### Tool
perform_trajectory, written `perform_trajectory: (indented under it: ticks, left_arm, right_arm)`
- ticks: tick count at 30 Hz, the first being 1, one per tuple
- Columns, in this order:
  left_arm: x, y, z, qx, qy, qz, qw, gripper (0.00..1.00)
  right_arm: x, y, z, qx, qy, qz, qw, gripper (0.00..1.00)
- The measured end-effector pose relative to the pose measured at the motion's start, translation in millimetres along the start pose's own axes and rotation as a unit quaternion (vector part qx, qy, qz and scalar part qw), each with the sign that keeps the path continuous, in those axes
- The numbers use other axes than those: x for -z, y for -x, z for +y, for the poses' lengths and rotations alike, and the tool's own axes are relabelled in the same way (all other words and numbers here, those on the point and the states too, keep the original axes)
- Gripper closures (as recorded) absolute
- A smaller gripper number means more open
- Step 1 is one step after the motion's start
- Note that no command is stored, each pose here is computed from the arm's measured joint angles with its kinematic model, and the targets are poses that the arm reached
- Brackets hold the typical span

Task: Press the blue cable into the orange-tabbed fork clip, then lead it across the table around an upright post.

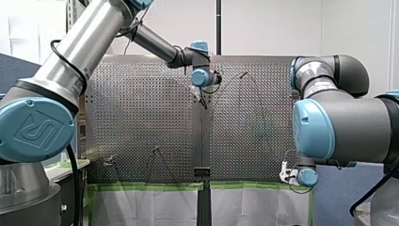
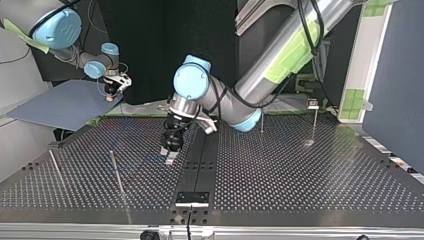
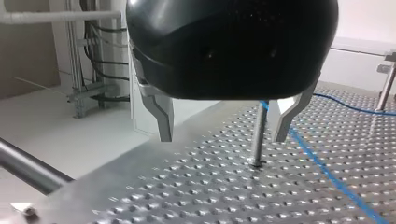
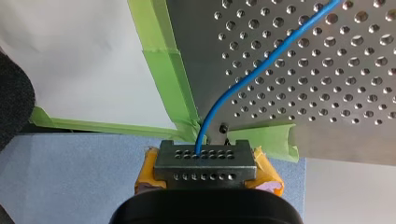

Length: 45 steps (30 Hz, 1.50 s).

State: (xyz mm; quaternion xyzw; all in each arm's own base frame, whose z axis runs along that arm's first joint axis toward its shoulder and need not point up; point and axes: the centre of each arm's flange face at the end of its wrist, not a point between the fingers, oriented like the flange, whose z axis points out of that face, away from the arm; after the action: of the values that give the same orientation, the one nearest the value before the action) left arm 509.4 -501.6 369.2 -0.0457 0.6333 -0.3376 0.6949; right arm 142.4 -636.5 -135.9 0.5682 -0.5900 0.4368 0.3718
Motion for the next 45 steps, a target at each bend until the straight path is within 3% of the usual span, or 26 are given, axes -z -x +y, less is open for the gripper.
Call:
perform_trajectory:
  ticks: [13,21,34,45]
  left_arm:
    - [29.7,41.5,-13.5,-0.034,-0.011,-0.058,0.9977,0.0]
    - [47.4,67.4,-15.5,-0.022,-0.015,-0.095,0.9952,0.0]
    - [78.9,101.8,-19.8,0.005,-0.03,-0.145,0.989,0.0]
    - [96.8,82.6,-4.2,0.012,-0.024,-0.154,0.9877,0.0]
  right_arm:
    - [0.5,0.5,-3.2,0.0009,-0.002,0.0,1.0,1.0]
    - [-0.1,-0.3,-5.0,0.0045,-0.002,-0.001,1.0,1.0]
    - [0.3,0.0,-7.5,0.0059,-0.003,-0.002,1.0,1.0]
    - [0.5,0.1,-8.5,0.0062,-0.003,-0.002,1.0,1.0]
